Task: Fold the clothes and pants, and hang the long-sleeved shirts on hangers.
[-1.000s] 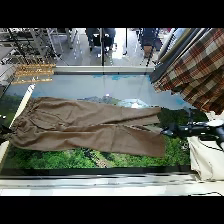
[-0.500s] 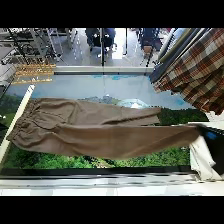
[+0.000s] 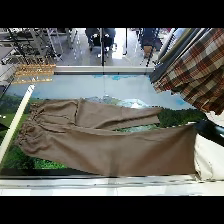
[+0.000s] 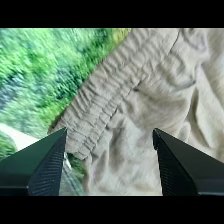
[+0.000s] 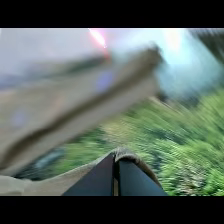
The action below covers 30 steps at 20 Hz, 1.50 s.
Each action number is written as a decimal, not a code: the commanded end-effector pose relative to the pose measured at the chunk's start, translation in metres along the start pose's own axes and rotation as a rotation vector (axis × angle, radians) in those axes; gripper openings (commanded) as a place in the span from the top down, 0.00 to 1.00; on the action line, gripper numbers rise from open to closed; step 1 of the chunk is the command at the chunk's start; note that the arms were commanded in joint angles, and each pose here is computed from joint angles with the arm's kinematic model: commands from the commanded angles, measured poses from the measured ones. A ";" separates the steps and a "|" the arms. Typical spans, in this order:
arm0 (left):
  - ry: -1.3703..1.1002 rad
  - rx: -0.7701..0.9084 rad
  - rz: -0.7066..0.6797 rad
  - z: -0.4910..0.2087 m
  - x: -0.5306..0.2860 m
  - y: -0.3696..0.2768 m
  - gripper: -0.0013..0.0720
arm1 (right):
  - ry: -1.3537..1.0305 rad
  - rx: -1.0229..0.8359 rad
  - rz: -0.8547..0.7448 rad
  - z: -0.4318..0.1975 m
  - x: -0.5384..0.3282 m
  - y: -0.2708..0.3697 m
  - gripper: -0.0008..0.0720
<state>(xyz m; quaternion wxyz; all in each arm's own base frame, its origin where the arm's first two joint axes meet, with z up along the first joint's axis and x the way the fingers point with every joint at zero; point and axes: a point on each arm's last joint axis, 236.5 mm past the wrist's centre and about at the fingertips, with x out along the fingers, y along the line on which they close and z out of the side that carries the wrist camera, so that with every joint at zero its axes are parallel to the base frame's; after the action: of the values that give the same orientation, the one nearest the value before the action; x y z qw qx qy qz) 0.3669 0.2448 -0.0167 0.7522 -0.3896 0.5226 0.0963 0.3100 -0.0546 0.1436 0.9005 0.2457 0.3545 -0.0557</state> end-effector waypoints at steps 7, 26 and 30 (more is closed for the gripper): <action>0.103 -0.078 0.015 -0.042 0.042 0.023 0.19 | 0.532 0.139 -0.073 -0.076 0.190 -0.108 0.21; 0.010 -0.160 -0.053 -0.032 0.085 0.017 0.97 | 0.669 0.416 0.078 -0.159 0.030 -0.110 0.20; -0.125 -0.212 -0.084 0.010 0.035 0.036 0.97 | 0.683 0.370 0.101 -0.164 0.029 -0.109 0.20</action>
<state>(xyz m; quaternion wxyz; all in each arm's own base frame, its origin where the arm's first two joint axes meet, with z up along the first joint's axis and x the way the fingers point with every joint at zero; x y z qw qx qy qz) 0.3650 0.2396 -0.0931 0.7277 -0.4564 0.4930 0.1378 0.2045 -0.0723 -0.0220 0.6703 0.4350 0.6012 -0.0059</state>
